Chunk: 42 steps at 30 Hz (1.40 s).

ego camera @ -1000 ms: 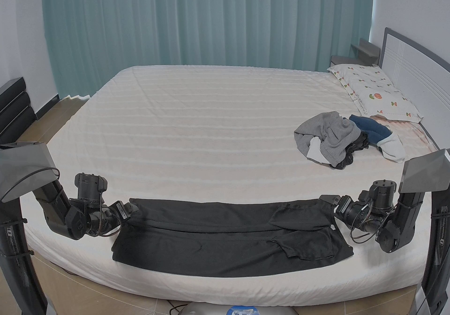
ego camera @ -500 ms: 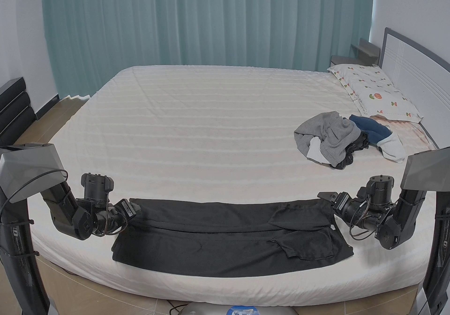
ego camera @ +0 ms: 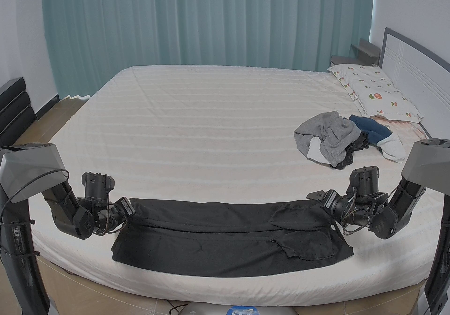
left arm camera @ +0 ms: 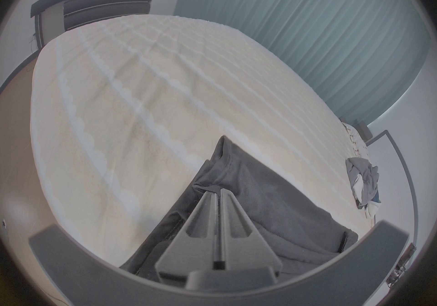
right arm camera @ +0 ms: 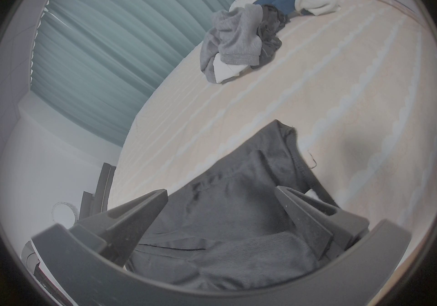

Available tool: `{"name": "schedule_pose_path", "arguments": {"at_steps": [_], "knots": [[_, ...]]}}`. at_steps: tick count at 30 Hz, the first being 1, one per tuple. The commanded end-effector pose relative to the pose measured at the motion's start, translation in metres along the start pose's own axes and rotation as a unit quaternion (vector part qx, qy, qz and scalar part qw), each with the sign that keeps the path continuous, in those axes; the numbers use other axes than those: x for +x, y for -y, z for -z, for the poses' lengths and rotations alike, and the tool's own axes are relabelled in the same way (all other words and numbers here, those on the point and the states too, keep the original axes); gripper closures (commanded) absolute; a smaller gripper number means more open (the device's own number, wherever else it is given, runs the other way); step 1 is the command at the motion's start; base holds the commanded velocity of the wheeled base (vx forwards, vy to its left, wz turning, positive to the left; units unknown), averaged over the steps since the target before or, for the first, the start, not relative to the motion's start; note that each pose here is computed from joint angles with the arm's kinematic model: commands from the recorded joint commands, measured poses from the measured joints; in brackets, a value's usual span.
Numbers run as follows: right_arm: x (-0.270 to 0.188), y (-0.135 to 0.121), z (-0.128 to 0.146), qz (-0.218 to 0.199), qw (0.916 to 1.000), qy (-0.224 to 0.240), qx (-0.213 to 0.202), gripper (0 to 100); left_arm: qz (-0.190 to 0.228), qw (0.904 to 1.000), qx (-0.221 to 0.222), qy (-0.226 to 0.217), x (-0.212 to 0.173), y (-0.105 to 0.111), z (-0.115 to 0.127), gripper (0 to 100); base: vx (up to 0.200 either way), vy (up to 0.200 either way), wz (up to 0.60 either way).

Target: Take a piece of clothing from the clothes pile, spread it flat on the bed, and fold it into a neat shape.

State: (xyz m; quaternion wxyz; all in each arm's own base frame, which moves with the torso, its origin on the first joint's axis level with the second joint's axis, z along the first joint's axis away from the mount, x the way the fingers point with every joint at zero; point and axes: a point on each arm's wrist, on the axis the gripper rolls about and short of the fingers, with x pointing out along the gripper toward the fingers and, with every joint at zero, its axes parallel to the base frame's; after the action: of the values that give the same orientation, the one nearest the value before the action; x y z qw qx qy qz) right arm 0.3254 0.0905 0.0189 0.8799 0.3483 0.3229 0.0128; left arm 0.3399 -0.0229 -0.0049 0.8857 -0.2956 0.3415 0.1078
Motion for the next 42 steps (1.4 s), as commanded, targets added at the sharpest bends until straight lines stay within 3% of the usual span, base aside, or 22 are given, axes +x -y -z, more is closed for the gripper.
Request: {"name": "schedule_pose_path", "arguments": {"at_steps": [1,10,13,20,34,35,42], "knots": [[-0.014,-0.02,-0.001,-0.02,0.9996,0.021,-0.001,0,0.01,0.9998,-0.001,0.019,-0.001,0.002,-0.003,100,0.0,0.0,0.0],[-0.035,-0.016,0.014,0.003,0.9999,-0.012,-0.004,0,0.015,0.9995,-0.002,0.028,-0.002,0.002,-0.005,100,0.0,0.0,0.0],[-0.034,-0.014,0.033,0.018,0.9987,-0.045,0.018,0,0.015,0.9995,-0.002,0.028,-0.002,0.002,-0.005,100,0.0,0.0,0.0],[-0.017,0.001,0.049,0.06,0.9946,-0.078,0.034,0,0.016,0.9995,-0.003,0.028,-0.002,0.002,-0.004,100,0.0,0.0,0.0],[0.012,-0.007,0.04,0.085,0.9927,-0.058,0.064,0,0.019,0.9992,-0.004,0.034,-0.004,0.004,-0.007,100,0.0,0.0,0.0],[0.016,-0.007,0.039,0.089,0.9923,-0.051,0.069,100,0.02,0.9992,-0.004,0.033,-0.004,0.004,-0.007,100,0.0,0.0,0.0],[0.016,-0.002,0.042,0.105,0.9907,-0.057,0.065,100,0.019,0.9992,-0.005,0.034,-0.004,0.004,-0.007,100,0.0,0.0,0.0]]}}
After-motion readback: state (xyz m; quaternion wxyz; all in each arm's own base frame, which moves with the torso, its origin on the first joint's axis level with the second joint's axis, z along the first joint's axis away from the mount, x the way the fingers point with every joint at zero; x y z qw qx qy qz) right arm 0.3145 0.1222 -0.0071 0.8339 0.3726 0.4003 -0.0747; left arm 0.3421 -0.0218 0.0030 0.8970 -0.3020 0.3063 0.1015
